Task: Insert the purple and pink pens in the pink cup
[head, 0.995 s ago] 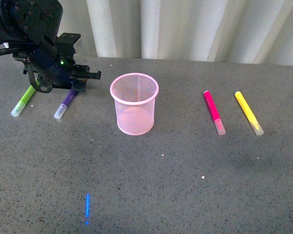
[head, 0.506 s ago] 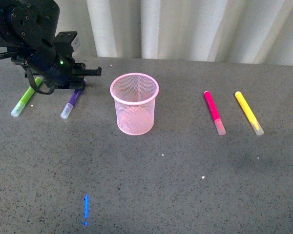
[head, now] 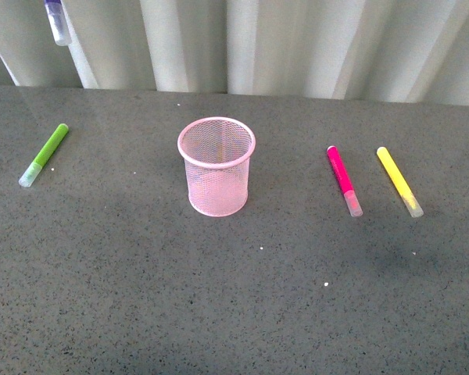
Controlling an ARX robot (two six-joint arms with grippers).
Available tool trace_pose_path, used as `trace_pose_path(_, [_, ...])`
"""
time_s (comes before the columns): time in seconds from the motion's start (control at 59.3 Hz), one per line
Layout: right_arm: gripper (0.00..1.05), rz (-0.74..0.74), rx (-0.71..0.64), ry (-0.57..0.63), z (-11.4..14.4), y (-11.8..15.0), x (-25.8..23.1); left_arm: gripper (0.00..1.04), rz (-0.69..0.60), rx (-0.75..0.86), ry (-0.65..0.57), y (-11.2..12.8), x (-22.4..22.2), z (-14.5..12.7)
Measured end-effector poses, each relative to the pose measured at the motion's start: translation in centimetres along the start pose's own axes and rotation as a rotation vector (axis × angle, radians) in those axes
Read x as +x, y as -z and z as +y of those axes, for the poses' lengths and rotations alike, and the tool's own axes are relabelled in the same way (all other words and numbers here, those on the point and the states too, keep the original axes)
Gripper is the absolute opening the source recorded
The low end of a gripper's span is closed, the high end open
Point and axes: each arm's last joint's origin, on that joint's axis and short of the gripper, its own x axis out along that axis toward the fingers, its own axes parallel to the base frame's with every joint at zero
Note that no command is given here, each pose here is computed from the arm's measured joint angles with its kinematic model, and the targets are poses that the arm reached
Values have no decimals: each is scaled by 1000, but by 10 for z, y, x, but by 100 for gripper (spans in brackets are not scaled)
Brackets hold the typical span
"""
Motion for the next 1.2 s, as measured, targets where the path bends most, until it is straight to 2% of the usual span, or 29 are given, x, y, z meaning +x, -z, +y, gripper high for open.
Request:
trace_pose_path(0.27, [98, 0, 0, 0, 0, 0, 0, 13, -75, -82, 148, 47, -20, -51])
trace_pose_path(0.388, [98, 0, 0, 0, 0, 0, 0, 13, -62, -111, 164, 67, -21, -62])
trace_pose_path(0.489, [98, 0, 0, 0, 0, 0, 0, 13, -51, -140, 176, 81, -20, -64])
trace_pose_path(0.708, [98, 0, 0, 0, 0, 0, 0, 13, -7, -183, 160, 120, -9, -46])
trace_pose_path(1.164, [98, 0, 0, 0, 0, 0, 0, 13, 7, -201, 143, 130, -5, -43])
trace_pose_path(1.197, [98, 0, 0, 0, 0, 0, 0, 15, 10, -207, 142, 131, -5, -42])
